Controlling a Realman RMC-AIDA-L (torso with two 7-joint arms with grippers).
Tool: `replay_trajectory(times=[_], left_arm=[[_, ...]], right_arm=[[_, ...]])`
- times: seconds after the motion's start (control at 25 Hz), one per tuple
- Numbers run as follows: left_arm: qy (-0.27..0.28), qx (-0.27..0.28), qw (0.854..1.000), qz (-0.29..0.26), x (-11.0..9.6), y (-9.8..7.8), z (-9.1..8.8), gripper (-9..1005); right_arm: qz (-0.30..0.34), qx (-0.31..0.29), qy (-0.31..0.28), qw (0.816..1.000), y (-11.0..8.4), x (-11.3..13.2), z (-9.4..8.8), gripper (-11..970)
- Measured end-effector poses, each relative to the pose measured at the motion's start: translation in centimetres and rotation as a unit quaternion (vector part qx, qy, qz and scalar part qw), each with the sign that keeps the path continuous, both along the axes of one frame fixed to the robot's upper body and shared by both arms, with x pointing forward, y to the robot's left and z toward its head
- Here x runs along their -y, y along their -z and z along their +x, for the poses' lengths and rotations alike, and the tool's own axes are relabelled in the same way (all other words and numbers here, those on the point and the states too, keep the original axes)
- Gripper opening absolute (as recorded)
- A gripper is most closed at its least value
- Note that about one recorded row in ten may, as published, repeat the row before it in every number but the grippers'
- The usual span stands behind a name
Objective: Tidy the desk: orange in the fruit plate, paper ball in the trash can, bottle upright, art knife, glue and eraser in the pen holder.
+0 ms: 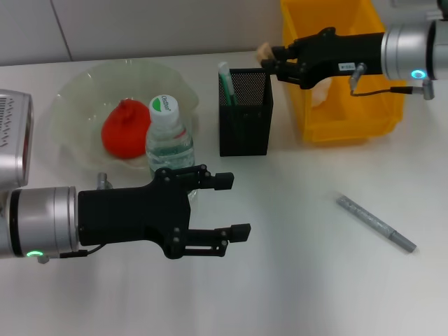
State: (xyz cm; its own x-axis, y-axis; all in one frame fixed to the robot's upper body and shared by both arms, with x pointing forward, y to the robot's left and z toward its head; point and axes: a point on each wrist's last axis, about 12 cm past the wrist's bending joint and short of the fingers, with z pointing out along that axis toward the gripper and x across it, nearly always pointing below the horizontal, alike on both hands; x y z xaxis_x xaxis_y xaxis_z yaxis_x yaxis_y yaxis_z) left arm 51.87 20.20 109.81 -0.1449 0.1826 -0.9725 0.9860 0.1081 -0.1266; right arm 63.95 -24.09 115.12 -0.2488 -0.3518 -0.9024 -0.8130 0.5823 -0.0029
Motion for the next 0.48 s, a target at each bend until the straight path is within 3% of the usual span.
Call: replay_trajectory(times=[0.48], left_arm=[[-0.001, -0.001, 1.0, 0.0, -0.04, 0.05, -0.05, 802]], right_arm=[[-0.001, -0.006, -0.002, 1.0, 0.65, -1.14, 0.33, 238]])
